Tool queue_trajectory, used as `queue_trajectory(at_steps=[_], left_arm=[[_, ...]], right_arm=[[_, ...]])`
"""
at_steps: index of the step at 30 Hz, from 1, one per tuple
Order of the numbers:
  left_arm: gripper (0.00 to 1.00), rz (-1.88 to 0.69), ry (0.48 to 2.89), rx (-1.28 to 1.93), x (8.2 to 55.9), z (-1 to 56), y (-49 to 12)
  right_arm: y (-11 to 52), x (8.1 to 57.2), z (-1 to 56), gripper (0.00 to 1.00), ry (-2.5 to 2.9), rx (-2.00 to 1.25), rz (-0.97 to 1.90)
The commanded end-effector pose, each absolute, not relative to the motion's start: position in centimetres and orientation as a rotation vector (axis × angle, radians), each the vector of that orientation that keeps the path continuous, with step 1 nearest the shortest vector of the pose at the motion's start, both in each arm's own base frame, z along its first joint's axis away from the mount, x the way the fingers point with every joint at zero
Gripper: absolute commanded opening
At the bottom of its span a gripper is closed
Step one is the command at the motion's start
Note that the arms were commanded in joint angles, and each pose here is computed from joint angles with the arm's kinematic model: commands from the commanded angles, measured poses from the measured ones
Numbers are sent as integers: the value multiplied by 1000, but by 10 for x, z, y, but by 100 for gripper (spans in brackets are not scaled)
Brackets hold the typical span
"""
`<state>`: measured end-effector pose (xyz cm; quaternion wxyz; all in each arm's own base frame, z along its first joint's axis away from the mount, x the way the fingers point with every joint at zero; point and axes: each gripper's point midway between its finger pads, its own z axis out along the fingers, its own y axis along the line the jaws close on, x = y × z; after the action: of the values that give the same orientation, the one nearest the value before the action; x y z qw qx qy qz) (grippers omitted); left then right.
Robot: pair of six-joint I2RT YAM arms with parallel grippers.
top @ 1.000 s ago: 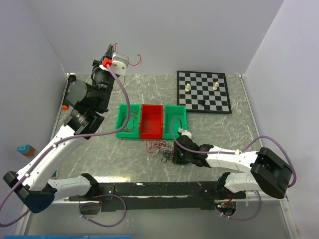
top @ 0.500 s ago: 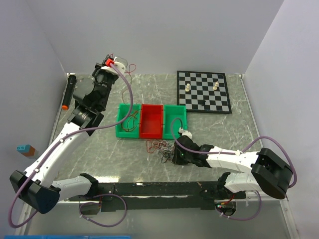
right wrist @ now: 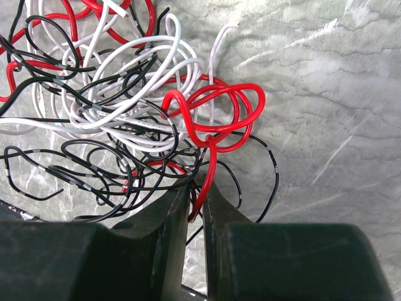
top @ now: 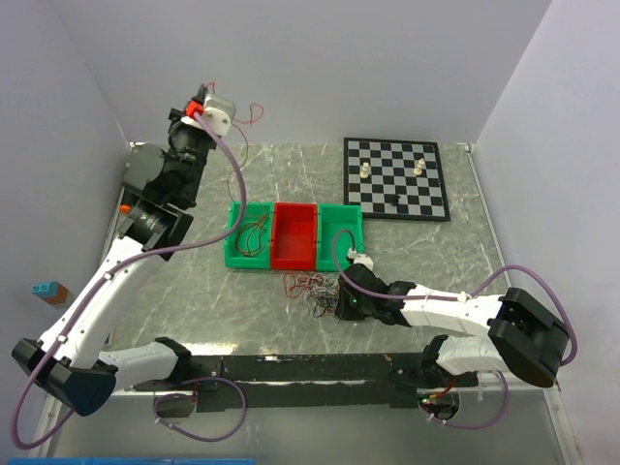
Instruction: Untangle the cables
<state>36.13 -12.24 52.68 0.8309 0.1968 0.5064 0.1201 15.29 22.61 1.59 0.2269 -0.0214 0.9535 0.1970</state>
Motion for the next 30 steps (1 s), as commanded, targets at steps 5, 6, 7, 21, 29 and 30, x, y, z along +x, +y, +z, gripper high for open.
queue_trajectory(at_steps=[5,6,7,21,29,30], left_arm=[[1,229,1047,455,344,521,-122],[1,231,1049,467,343,517,-122],[2,235,1052,475,342,513,-122],[1,172,1194,476,367,466,-135],[1,181,1443,468,379,362,-124],[1,174,1482,471,380,349,-123]], right_arm=[[219,144,9,20,2669,-71,499],[218,144,9,20,2671,-73,496],[219,144,9,20,2670,-75,495],[220,144,8,20,2673,-72,499],[220,144,8,21,2671,-73,503],[219,143,7,21,2674,-73,500]])
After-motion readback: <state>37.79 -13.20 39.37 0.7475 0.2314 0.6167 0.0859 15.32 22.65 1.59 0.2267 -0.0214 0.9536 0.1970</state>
